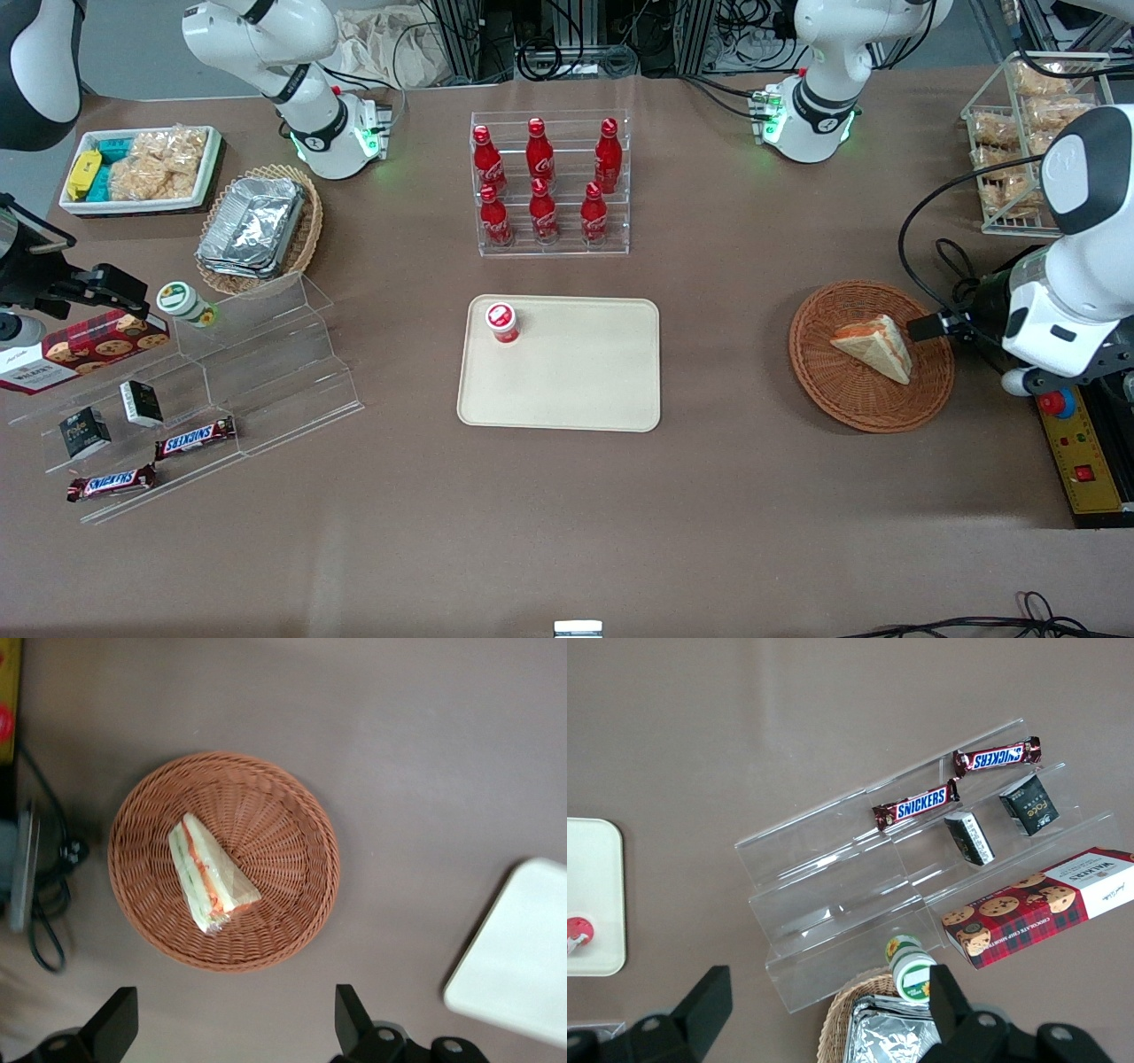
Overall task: Place sandwich from basket to tray
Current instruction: 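Lower the open left gripper over the wrapped sandwich in the basket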
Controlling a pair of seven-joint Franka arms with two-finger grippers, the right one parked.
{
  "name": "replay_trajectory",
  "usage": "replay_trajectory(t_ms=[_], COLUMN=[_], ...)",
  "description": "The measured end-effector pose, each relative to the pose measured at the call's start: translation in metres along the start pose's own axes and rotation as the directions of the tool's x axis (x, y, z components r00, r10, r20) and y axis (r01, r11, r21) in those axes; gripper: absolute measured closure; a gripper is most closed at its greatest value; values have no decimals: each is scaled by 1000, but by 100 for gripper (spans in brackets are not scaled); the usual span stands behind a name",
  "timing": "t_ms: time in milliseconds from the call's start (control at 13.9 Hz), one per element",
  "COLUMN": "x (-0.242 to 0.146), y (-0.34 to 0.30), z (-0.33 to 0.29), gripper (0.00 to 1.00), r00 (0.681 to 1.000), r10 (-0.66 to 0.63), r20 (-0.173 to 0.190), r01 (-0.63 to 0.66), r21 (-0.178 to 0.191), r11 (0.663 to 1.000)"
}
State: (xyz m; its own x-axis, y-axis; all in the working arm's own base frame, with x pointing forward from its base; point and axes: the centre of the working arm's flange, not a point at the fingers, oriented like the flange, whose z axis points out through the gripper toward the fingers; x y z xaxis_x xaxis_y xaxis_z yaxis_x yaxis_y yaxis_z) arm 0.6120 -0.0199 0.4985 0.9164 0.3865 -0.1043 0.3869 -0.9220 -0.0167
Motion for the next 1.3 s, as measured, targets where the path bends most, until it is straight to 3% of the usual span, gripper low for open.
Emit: replay_trajectory(t_ms=[144,288,649,865,1081,1297], x=[8,15,17,17,15,8], y=[1,4,-5,-11,-18,-22], z=[14,30,75,98,126,156], gripper=[0,0,0,0,0,0], r00=[983,942,897,869,806,703], r10=[-183,-334,-441,-493,-590,-710], r20=[1,-21,-39,-45,-51,-47], r01=[183,334,442,494,591,710], r21=[1,-19,21,11,-8,-20], r11=[983,942,897,869,807,704])
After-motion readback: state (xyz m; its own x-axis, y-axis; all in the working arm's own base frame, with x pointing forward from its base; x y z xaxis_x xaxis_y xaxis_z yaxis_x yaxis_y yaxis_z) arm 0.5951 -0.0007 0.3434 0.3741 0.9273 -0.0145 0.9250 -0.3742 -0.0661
